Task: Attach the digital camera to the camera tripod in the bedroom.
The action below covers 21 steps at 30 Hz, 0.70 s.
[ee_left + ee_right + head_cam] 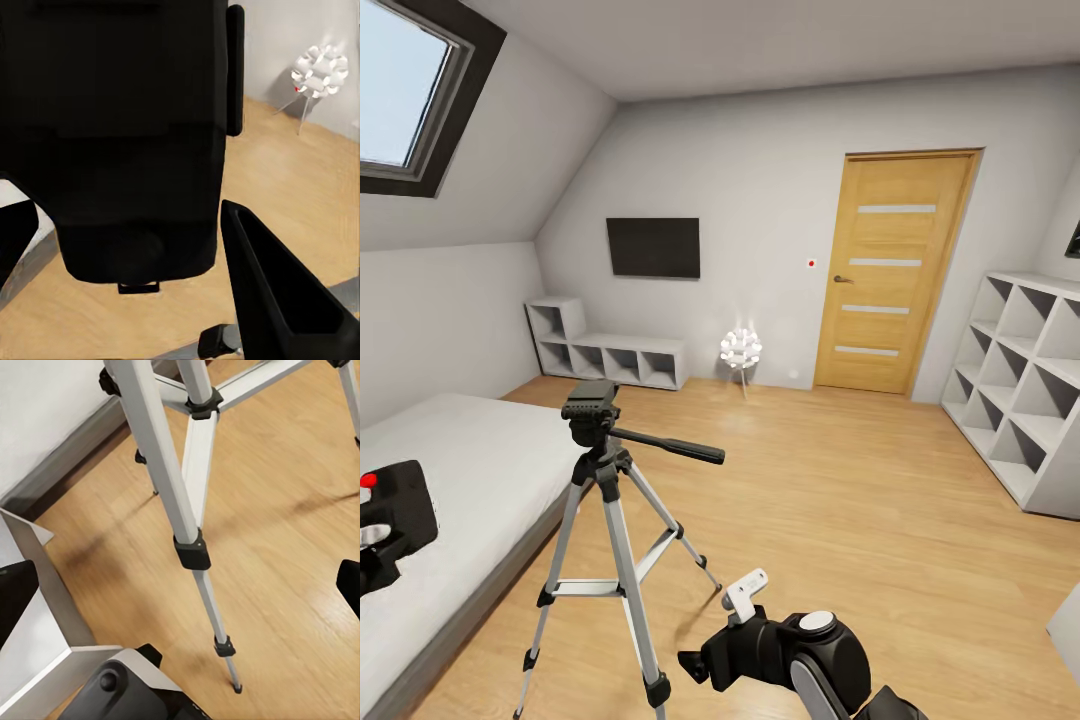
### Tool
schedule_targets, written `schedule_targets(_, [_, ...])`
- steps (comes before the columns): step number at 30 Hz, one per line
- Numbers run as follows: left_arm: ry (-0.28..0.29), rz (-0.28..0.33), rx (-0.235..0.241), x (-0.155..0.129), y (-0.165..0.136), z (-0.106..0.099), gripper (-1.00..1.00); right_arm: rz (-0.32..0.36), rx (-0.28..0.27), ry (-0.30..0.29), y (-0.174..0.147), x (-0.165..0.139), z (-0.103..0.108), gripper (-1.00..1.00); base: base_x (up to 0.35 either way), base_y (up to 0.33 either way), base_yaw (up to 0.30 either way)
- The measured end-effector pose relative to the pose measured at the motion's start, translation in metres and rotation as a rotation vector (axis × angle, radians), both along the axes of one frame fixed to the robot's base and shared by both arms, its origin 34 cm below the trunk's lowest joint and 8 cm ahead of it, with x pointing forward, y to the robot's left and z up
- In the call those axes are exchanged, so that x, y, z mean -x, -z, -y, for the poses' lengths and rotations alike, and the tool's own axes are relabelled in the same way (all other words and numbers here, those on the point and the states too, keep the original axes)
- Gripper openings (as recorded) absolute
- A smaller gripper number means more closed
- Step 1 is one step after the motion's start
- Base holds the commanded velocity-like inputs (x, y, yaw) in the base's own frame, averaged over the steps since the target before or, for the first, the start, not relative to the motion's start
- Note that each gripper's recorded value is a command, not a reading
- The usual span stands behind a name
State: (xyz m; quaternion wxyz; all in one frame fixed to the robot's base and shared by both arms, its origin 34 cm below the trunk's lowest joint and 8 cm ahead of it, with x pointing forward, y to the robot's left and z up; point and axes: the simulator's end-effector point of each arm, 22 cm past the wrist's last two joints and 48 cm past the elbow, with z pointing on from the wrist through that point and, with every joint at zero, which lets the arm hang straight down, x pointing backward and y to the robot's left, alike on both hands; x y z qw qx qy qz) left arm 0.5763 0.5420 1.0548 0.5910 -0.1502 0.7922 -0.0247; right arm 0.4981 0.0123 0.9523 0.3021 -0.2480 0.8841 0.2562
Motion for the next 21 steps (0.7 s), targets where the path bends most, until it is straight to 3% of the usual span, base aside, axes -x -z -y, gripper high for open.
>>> schedule_targets(1, [0.007, 0.012, -0.036, -0.003, -0.015, -0.008, -1.00, 0.000, 0.000, 0.000, 0.000, 0.000, 0.000, 1.00, 0.000, 0.000, 0.000])
schedule_targets(4, [0.035, 0.036, -0.075, -0.009, -0.035, -0.013, -1.00, 0.000, 0.001, 0.000, 0.000, 0.000, 0.000, 1.00, 0.000, 0.000, 0.000])
schedule_targets(10, [0.223, 0.166, -0.125, -0.032, -0.100, 0.010, -1.00, 0.001, 0.002, -0.008, 0.000, 0.002, -0.003, 1.00, 0.000, 0.000, 0.000])
schedule_targets(16, [0.393, 0.232, -0.259, -0.046, -0.157, 0.029, -1.00, 0.023, -0.005, -0.038, -0.002, 0.008, -0.015, 1.00, 0.000, 0.000, 0.000])
schedule_targets(21, [0.491, 0.273, -0.331, -0.051, -0.188, 0.046, -1.00, 0.035, -0.011, -0.045, -0.004, 0.009, -0.019, 1.00, 0.000, 0.000, 0.000])
